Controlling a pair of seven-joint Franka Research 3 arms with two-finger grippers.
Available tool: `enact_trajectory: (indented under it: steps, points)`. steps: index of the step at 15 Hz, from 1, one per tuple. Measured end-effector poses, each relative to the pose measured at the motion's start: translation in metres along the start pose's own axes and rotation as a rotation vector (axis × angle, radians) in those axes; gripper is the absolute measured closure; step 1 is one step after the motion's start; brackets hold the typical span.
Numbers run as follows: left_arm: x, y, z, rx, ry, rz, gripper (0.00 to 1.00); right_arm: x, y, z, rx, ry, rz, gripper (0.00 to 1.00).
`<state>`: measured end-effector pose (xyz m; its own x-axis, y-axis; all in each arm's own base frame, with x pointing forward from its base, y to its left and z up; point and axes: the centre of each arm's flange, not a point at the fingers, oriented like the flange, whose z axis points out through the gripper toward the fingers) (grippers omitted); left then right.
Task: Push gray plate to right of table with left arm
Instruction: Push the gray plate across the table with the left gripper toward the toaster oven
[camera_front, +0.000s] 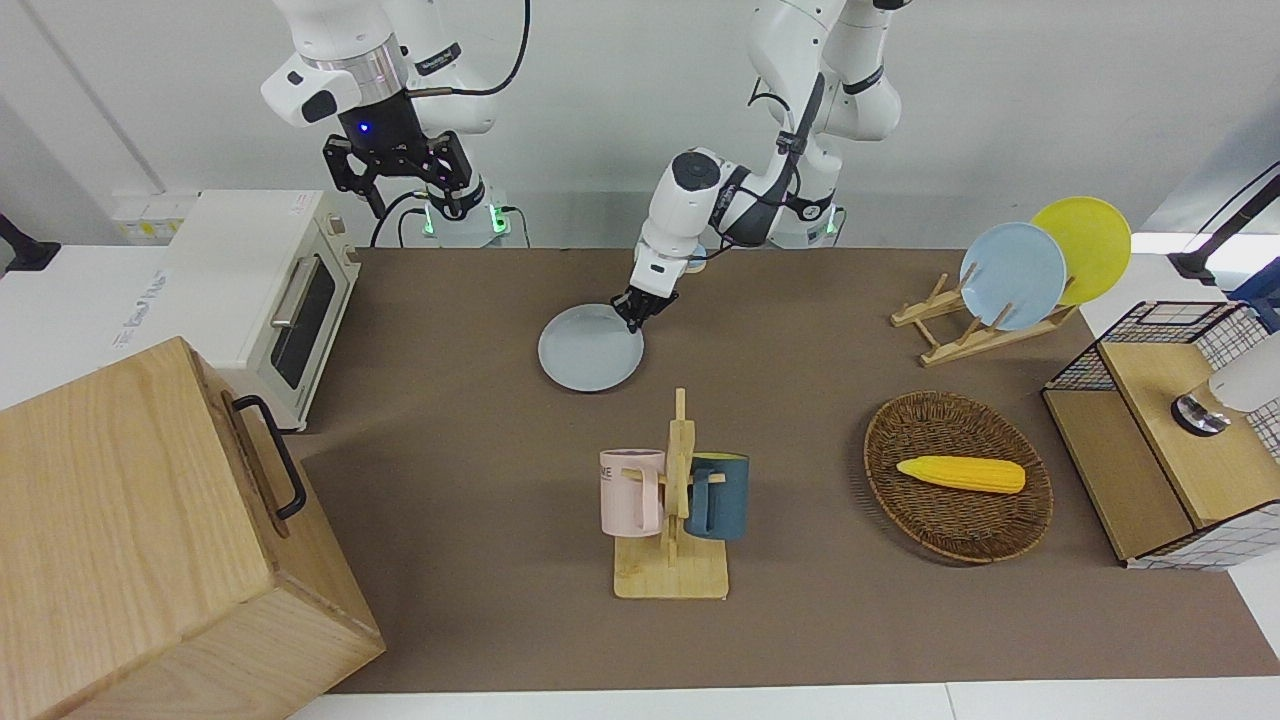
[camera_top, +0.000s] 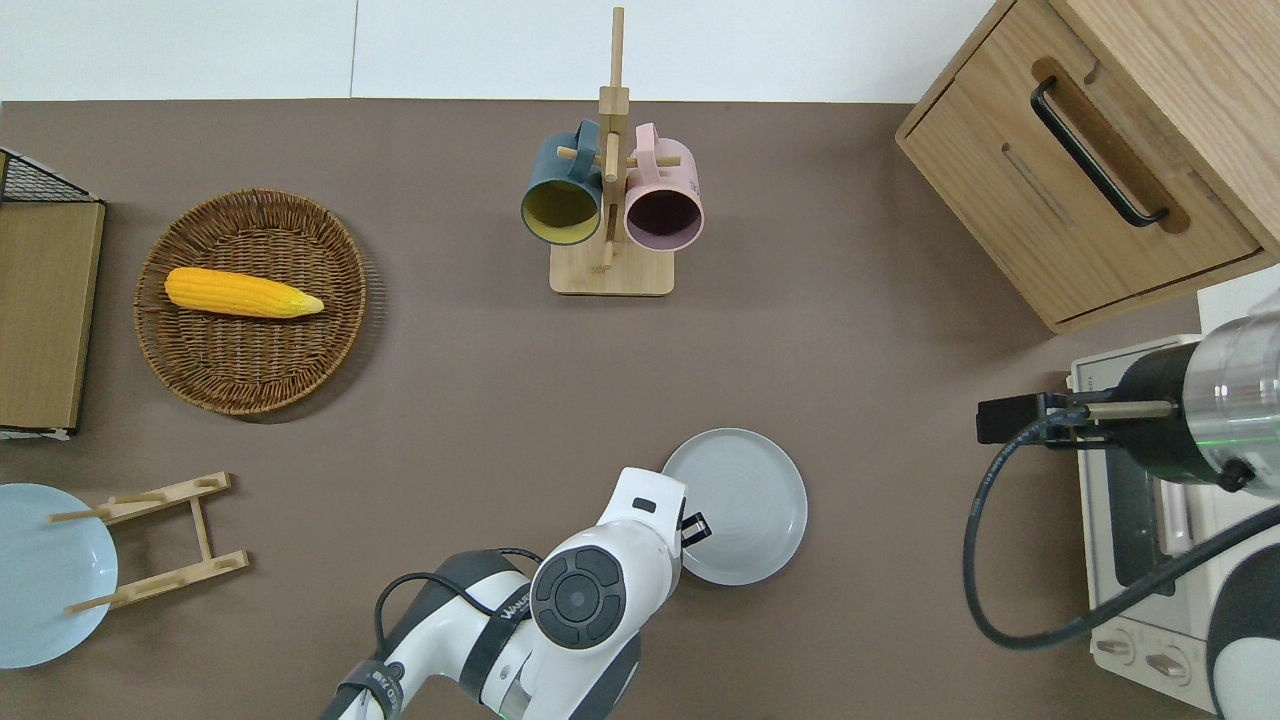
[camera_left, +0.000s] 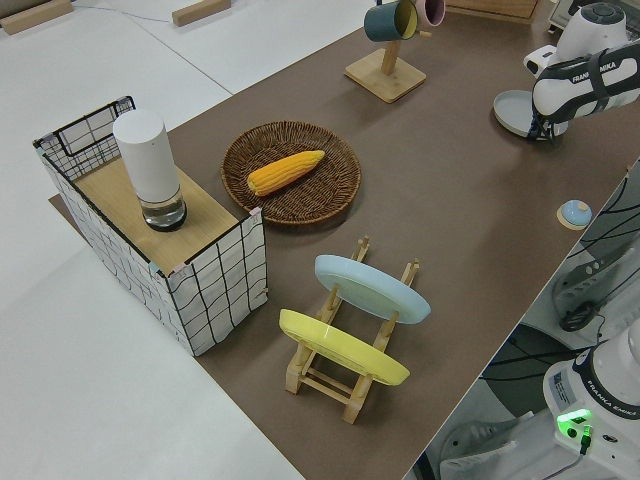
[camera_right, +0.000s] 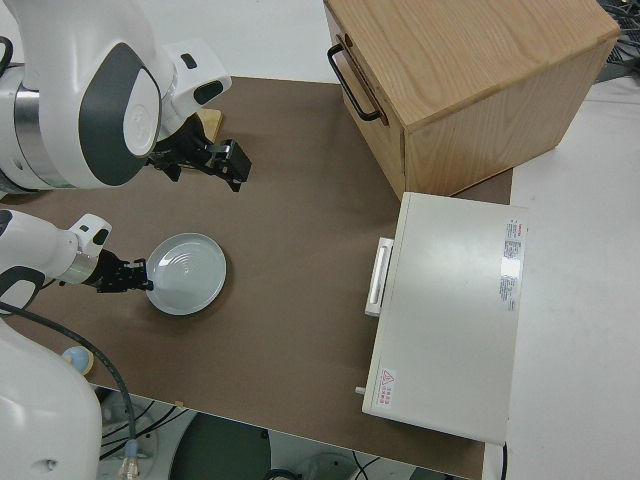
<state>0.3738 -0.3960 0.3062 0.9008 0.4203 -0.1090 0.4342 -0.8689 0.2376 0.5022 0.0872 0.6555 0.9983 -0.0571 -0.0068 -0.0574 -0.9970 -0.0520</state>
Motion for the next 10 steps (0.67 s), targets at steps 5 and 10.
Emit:
enact_trajectory:
  steps: [5, 10]
  points:
    - [-0.015, 0.014, 0.003, -0.008, -0.012, -0.002, 0.97, 0.0, 0.0, 0.0, 0.0, 0.0, 0.0, 0.0]
    - [-0.024, 0.022, 0.015, -0.013, -0.012, -0.006, 0.93, 0.0, 0.0, 0.0, 0.0, 0.0, 0.0, 0.0]
